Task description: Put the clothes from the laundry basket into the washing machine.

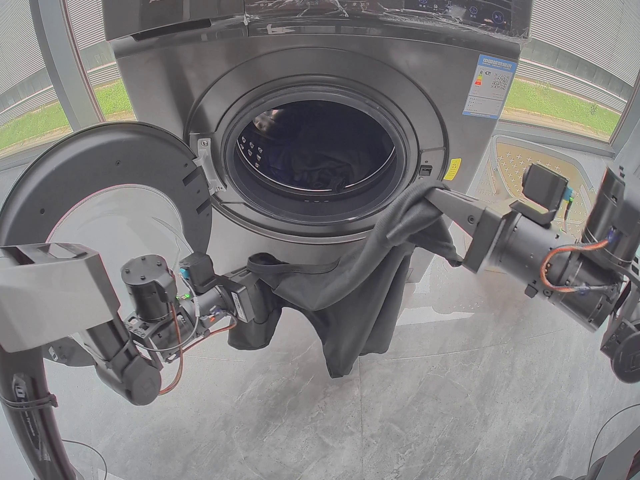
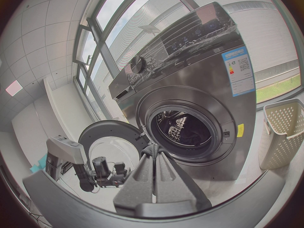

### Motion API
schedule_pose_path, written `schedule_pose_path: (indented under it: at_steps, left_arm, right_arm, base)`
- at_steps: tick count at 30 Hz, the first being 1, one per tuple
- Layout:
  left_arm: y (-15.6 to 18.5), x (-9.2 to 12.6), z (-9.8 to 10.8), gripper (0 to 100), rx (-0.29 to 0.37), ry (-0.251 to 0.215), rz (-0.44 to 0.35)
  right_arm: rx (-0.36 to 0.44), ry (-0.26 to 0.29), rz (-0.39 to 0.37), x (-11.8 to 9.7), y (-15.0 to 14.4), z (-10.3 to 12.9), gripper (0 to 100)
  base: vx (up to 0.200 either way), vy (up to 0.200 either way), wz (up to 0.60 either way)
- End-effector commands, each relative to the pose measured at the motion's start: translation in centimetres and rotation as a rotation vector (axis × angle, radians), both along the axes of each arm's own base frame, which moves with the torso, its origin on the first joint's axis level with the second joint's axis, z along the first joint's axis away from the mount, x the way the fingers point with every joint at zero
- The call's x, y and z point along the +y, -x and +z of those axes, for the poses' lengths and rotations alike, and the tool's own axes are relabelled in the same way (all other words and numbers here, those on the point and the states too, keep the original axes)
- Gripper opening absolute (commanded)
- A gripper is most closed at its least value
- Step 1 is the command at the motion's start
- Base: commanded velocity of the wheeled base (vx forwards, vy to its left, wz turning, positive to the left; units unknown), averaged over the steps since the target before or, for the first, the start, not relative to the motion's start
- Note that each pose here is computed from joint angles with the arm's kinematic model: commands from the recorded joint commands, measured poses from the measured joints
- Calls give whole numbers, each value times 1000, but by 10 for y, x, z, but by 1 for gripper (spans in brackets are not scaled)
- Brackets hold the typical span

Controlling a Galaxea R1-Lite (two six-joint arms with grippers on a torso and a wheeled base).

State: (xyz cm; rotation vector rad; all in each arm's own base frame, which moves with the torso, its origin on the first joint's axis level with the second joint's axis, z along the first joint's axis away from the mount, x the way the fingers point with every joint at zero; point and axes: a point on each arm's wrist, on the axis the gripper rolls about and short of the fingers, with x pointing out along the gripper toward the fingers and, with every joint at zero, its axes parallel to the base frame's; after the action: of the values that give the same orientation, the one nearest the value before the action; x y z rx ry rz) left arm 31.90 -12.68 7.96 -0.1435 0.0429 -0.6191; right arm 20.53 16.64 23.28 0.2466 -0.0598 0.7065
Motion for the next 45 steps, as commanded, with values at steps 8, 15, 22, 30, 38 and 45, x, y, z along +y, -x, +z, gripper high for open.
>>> schedule_pose_path:
  at_steps: [8,15,22,30,38,45]
  left_arm:
    - [48,33,97,0,-258,96,51]
    - [51,56,133,0,-384,146,115]
    - [73,58,161,0,-458,207,91]
    - [77,59,170,0,-490,217,90]
    - [77,59,169,0,-486,216,90]
    - [76,60,168,0,-481,211,90]
  right_arm:
    - [5,6,21,-31,25,-8,0]
    - [35,21,-41,-37,8,-19,0]
    - [3,-1,-61,-32,-3,-22,0]
    - [-26,-22,-152,-37,-13,-21,0]
    - [-68,-43,-202,-47,-19,-9,0]
    - [-83,-53,-208,-48,-19,-5,0]
  base:
    - [0,0,0]
    - [0,0,0]
    - [0,0,0]
    - [0,0,0]
    - [0,0,0]
    - [0,0,0]
